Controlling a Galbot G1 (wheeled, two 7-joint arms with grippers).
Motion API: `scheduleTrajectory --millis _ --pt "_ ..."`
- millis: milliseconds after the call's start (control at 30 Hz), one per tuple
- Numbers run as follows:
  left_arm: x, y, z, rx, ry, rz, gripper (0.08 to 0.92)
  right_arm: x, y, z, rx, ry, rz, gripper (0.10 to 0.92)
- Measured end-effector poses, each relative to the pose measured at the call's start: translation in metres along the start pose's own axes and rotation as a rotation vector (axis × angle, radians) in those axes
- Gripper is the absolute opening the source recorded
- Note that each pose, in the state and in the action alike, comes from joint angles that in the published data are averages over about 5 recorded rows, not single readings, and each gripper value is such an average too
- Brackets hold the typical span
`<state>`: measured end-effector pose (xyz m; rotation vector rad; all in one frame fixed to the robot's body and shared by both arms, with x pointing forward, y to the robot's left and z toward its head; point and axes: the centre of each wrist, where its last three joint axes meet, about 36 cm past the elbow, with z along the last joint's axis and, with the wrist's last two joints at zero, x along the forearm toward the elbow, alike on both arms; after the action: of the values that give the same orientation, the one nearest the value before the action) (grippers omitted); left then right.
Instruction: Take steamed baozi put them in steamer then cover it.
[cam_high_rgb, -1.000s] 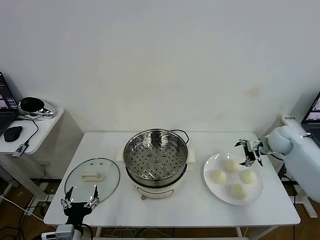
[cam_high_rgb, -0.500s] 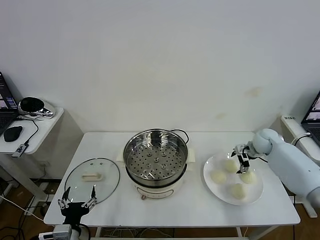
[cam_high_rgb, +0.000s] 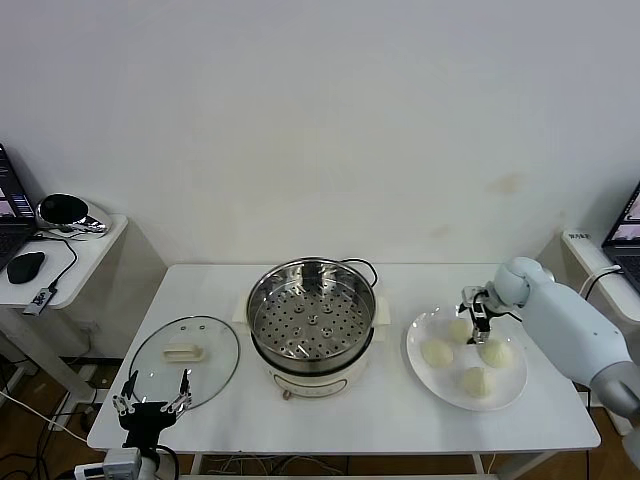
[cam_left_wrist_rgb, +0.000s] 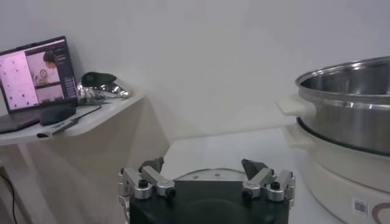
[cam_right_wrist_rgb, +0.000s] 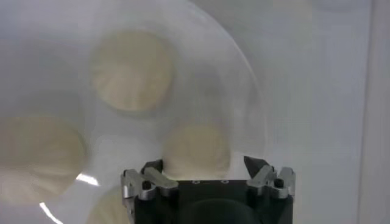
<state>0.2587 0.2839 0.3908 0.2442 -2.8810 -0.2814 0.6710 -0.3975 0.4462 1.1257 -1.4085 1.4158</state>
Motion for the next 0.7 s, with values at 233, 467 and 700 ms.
scheduleTrajectory --millis 233,467,700 --pt "0.0 0.0 -0.002 0.003 -0.005 0.0 0.823 0.003 -0.002 -0.001 0.002 -0.006 -0.009 0.606" --pt "0.0 0.0 -0.003 0.0 -0.008 0.002 0.823 0.017 -0.008 -0.001 0.012 -0.025 -0.011 0.578" --pt "-0.002 0.002 -0.003 0.0 -0.007 0.006 0.823 0.062 -0.03 -0.011 0.043 -0.082 0.034 0.577"
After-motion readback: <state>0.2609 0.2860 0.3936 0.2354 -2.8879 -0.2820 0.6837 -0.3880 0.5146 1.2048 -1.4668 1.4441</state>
